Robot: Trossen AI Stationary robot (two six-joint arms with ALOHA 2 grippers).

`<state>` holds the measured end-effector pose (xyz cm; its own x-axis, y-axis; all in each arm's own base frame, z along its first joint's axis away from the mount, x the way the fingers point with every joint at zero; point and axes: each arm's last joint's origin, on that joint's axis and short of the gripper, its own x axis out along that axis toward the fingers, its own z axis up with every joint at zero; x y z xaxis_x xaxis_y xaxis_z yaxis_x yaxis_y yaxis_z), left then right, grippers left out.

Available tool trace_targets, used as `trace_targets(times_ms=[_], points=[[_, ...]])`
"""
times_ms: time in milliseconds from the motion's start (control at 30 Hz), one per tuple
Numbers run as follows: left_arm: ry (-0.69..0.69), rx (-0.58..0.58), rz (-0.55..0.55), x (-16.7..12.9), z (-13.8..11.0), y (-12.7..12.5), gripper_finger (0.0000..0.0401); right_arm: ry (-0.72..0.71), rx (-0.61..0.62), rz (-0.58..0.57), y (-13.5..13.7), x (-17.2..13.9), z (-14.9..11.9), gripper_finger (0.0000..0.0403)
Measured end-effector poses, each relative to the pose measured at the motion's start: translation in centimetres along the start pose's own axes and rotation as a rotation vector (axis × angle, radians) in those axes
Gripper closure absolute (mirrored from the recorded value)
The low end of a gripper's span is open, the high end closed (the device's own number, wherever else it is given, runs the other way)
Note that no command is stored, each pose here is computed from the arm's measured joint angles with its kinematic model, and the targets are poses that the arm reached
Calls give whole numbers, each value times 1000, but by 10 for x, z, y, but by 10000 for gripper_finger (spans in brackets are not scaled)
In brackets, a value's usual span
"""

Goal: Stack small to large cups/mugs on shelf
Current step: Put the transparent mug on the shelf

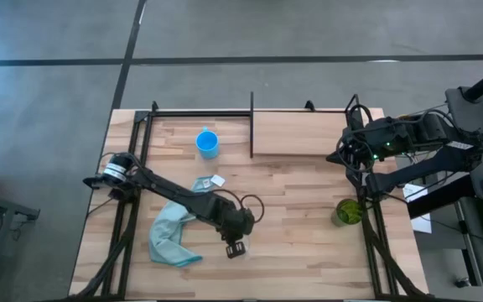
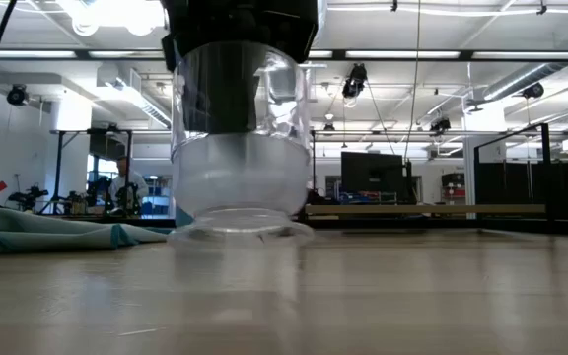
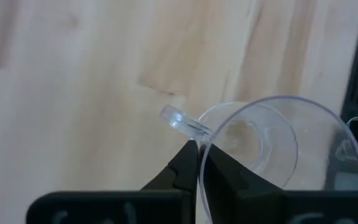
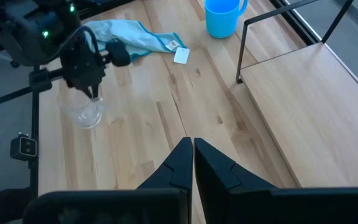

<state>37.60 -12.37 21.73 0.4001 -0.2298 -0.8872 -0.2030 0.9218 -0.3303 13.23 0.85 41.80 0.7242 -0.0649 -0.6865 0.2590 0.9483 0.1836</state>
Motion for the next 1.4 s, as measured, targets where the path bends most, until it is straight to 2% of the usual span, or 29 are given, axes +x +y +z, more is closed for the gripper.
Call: trace_targets(times_ms=[100, 200, 333, 467, 633, 733, 867, 1033, 1400], points=[[38, 52, 88, -21, 12, 11, 400, 0, 0, 0, 0, 0, 0, 394], [-16, 86, 165, -56, 36, 24, 400, 0, 0, 0, 0, 0, 0, 394], [-142, 111, 258, -108, 73, 49, 400, 0, 1, 0, 0, 0, 0, 394], [-292, 82, 311, -157, 105, 85, 401, -1, 3, 0, 0, 0, 0, 394], [-418, 105, 388, -204, 126, 128, 401, 0, 3, -1, 0, 0, 0, 394], [-484, 120, 435, -222, 135, 151, 401, -2, 3, -7, 0, 0, 0, 394], [-535, 140, 481, -230, 144, 180, 401, -18, 3, -51, -1, 1, 0, 394], [-576, 146, 411, -230, 153, 207, 401, -26, 1, -99, -3, 4, -1, 394], [-483, 257, 314, -187, 174, 243, 401, 8, 9, -119, -3, 20, -7, 394]])
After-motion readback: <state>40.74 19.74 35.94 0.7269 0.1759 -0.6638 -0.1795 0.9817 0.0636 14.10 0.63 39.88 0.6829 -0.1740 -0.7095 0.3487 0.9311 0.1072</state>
